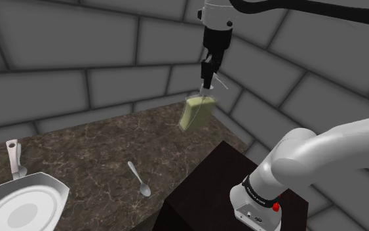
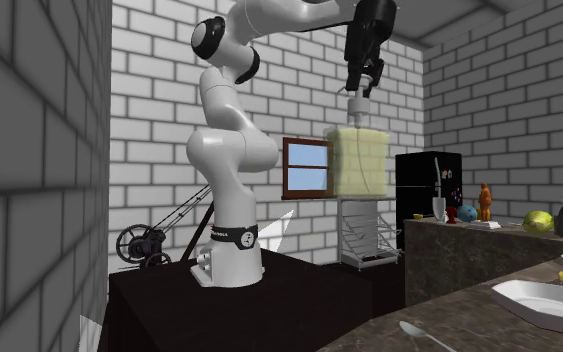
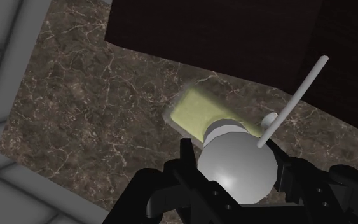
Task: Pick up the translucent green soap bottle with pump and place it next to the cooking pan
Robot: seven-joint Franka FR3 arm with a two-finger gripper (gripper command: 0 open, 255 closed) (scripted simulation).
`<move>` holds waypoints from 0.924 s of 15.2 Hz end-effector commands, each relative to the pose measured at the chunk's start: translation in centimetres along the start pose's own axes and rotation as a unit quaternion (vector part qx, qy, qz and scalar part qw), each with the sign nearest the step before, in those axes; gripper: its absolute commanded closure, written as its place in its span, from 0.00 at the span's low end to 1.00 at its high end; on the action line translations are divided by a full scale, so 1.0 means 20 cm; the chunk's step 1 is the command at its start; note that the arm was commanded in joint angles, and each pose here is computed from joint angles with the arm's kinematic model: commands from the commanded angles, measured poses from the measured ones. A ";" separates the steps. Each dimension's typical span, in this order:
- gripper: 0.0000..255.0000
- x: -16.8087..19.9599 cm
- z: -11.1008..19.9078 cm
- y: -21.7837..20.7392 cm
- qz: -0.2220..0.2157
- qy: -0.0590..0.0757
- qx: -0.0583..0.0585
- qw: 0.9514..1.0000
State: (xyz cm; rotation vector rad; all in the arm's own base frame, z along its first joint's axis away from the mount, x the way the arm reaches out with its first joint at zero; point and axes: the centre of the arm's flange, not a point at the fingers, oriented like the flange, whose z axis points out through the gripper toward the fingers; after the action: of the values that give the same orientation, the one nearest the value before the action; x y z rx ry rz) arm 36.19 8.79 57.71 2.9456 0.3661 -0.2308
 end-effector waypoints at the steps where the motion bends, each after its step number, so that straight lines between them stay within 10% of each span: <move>1: 1.00 0.03 -0.03 -0.13 0.001 0.000 0.000 1.000; 14: 1.00 0.30 -0.20 -0.93 0.001 0.000 0.000 1.000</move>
State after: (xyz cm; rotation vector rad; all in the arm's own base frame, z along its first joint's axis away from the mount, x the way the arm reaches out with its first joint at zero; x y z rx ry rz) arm 37.61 27.28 58.25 2.9447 0.3673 -0.2312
